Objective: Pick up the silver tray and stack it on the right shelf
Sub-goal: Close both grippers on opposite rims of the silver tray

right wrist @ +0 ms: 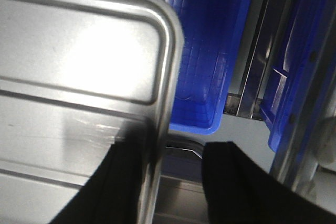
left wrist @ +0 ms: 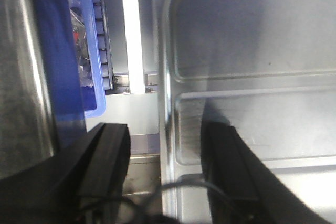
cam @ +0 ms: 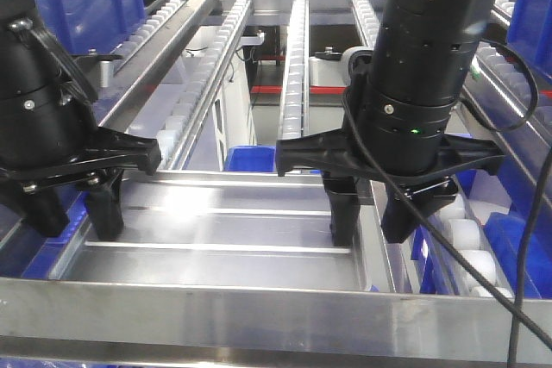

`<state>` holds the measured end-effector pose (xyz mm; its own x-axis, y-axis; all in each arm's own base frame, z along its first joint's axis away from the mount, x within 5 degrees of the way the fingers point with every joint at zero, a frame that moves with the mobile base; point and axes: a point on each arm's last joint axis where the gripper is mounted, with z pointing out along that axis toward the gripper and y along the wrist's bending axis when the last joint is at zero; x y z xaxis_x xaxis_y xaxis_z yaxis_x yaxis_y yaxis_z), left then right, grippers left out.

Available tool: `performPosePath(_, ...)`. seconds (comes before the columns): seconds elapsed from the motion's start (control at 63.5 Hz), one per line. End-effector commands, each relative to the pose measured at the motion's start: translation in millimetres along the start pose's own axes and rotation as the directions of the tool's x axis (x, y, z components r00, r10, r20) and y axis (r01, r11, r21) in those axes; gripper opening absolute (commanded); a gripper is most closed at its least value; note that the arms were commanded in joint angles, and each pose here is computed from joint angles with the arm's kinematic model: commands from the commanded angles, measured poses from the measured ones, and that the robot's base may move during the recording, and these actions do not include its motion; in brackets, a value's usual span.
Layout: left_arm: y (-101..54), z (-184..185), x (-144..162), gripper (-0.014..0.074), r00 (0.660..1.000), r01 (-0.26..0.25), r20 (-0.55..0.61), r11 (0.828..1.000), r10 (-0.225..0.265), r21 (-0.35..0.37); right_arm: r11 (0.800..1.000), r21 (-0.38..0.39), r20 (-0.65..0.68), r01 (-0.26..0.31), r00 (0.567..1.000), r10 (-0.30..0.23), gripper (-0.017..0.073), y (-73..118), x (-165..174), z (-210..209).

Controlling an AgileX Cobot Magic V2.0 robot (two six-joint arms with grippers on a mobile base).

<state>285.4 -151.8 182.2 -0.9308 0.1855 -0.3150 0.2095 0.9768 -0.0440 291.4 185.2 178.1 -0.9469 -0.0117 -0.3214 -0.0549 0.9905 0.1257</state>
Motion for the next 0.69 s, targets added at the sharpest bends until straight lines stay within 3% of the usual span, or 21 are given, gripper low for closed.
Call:
performPosePath(0.0,-1.8,-10,-6,0.0232,0.999,0.002,0.043,1.000,-0.002,0.013,0.999,-0.036,0.081,0.014,0.997,-0.011,0.0393,3.6,-11,-17)
performPosePath(0.11,-1.9,-10,-6,0.0213,0.999,0.002,0.045,1.000,-0.002,0.014,0.999,-0.036,0.081,0.014,0.997,-0.011,0.0342,3.6,-11,-17)
performPosePath(0.205,-1.9,-10,-6,0.0128,0.999,0.002,0.045,1.000,-0.002,0.014,0.999,-0.033,0.076,0.014,0.997,-0.012,0.0162,3.4,-10,-16)
performPosePath(0.268,-1.9,-10,-6,0.0027,0.999,0.002,0.045,1.000,-0.002,0.014,0.999,-0.030,0.071,0.015,0.997,-0.012,0.0034,3.4,-10,-15)
performPosePath(0.347,-1.9,-10,-6,-0.0114,0.999,0.002,0.047,1.000,-0.002,0.015,1.000,-0.025,0.064,0.015,0.998,-0.013,0.0069,3.2,-9,-15)
performPosePath(0.677,-3.1,-27,-14,-0.0096,0.997,0.005,0.073,1.000,-0.007,0.020,1.000,-0.005,0.061,0.021,0.998,-0.021,0.0053,1.7,-11,-27)
